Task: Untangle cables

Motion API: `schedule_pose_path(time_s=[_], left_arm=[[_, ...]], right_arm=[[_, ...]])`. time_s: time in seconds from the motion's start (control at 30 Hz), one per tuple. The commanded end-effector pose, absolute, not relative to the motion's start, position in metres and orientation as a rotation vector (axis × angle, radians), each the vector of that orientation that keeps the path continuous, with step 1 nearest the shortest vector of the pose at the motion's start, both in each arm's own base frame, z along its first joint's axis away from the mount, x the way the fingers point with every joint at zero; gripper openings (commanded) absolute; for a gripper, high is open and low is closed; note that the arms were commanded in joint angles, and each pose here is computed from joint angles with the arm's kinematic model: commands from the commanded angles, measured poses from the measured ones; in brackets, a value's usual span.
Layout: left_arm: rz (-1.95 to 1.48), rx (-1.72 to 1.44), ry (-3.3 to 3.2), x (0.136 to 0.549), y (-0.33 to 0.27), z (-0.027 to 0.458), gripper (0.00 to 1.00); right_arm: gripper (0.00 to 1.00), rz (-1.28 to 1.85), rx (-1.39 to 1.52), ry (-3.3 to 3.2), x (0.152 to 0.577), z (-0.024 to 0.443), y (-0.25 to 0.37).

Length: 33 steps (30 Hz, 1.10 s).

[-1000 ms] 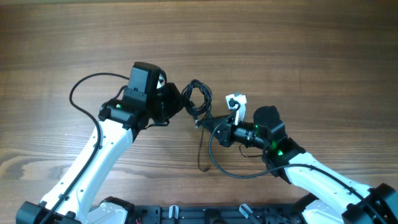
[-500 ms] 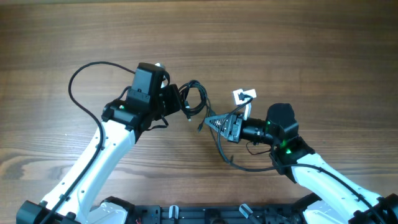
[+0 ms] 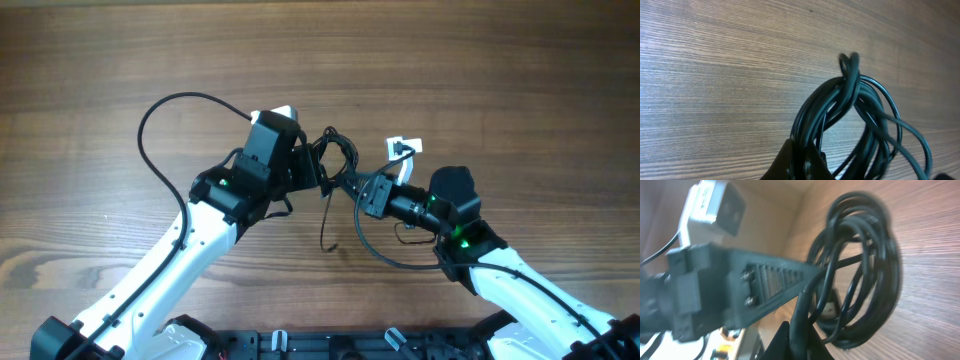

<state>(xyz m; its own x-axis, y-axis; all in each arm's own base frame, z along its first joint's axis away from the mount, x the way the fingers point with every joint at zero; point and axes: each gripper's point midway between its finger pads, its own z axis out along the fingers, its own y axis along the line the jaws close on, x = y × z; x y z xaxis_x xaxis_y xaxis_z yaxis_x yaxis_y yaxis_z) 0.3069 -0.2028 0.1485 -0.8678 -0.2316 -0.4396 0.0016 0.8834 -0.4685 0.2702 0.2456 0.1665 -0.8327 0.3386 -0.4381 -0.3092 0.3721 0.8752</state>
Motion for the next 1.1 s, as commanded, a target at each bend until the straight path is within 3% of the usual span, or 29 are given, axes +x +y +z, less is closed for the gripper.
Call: schedule_pose_path(time_s=[0.0,0.17,0.43,0.7,0.97,1.07], left_arm=[[-0.705,-0.037,2.512,0.299,-0.215,0.167,0.04],[-0.874,0.373,2.434,0.276,-0.243,0.187,0.04],[-1.119,0.71,2.37,0.236,-0.267,0.196,0.04],[-1.138,0.718,2.386,0.234,-0.268,0.192,0.04],[-1.178,0.633,2.373,0.248,-0.277,0.195,0.04],[-1.224,0.574,2.347,0.254,-0.282,0.205,0.04]], right_arm=[[0.05,1.367,0.161,2.053,0.291,0.163,0.229],[0.05,1.337,0.154,2.066,0.291,0.159,0.228],[0.05,1.338,0.15,2.058,0.291,0.16,0.228],[0.05,1.389,0.095,1.996,0.29,0.176,0.233],[0.06,1.578,-0.078,2.004,0.261,0.189,0.252],[0.12,1.498,-0.056,2.001,0.271,0.182,0.247]])
